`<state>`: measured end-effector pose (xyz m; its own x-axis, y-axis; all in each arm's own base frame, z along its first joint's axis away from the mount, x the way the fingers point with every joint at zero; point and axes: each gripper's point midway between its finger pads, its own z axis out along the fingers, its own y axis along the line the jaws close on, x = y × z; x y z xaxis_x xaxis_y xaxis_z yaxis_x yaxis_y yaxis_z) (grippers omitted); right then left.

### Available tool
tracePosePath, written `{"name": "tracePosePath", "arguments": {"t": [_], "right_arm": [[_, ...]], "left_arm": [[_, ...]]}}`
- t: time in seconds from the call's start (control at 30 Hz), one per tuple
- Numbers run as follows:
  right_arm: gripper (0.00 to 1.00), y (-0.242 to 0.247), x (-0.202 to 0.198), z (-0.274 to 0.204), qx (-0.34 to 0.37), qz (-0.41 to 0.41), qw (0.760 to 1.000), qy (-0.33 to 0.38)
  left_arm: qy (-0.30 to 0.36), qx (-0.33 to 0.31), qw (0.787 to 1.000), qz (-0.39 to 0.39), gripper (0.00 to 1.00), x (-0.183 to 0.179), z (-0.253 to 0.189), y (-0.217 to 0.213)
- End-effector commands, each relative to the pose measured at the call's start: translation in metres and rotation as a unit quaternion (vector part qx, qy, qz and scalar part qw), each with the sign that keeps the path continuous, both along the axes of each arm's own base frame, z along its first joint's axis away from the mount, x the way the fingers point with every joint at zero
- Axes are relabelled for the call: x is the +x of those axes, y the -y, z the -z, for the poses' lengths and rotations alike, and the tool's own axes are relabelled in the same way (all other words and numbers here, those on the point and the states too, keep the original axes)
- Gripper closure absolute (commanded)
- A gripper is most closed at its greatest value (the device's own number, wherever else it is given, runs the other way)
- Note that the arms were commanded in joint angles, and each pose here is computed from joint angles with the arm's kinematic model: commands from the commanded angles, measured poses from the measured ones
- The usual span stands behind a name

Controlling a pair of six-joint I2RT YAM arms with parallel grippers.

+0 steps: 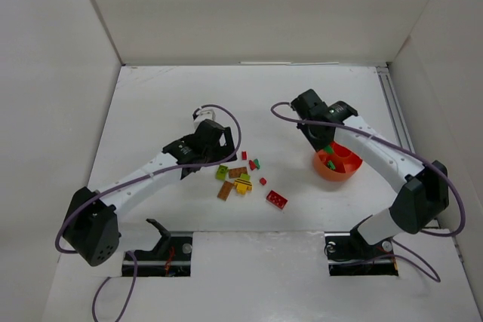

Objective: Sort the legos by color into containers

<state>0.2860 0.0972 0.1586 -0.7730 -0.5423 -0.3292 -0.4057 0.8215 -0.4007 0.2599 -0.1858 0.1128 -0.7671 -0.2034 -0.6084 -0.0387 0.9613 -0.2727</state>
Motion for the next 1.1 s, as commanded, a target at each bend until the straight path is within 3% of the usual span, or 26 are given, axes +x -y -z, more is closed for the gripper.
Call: {"name": "tracePosePath", "arguments": {"t": [0.0, 0.3, 0.8, 0.93, 1.07], "right_arm": [[0.71, 0.001, 0.002, -0.024, 0.009, 0.006, 1.0, 0.014], [0.7, -0.006, 0.001, -0.021, 0.012, 0.017, 1.0, -0.022], [0.69, 0.04, -0.018, 0.012, 0.015, 0.14, 0.99, -0.015], [0.64, 0.04, -0.018, 0.014, 0.011, 0.136, 0.99, -0.02], [0.47, 0.038, -0.016, 0.015, 0.017, 0.134, 0.991, -0.019]], "left_arm": [[0.011, 0.004, 1.0, -0.001, 0.0, 0.007, -0.009, 0.001], [0.014, 0.01, 1.0, -0.005, 0.0, 0.011, -0.008, -0.002], [0.003, 0.008, 1.0, 0.007, 0.0, 0.021, -0.001, 0.002], [-0.003, 0.008, 1.0, 0.01, 0.0, 0.02, 0.002, 0.004], [-0.003, 0.008, 1.0, 0.01, 0.0, 0.02, 0.002, 0.004]]}}
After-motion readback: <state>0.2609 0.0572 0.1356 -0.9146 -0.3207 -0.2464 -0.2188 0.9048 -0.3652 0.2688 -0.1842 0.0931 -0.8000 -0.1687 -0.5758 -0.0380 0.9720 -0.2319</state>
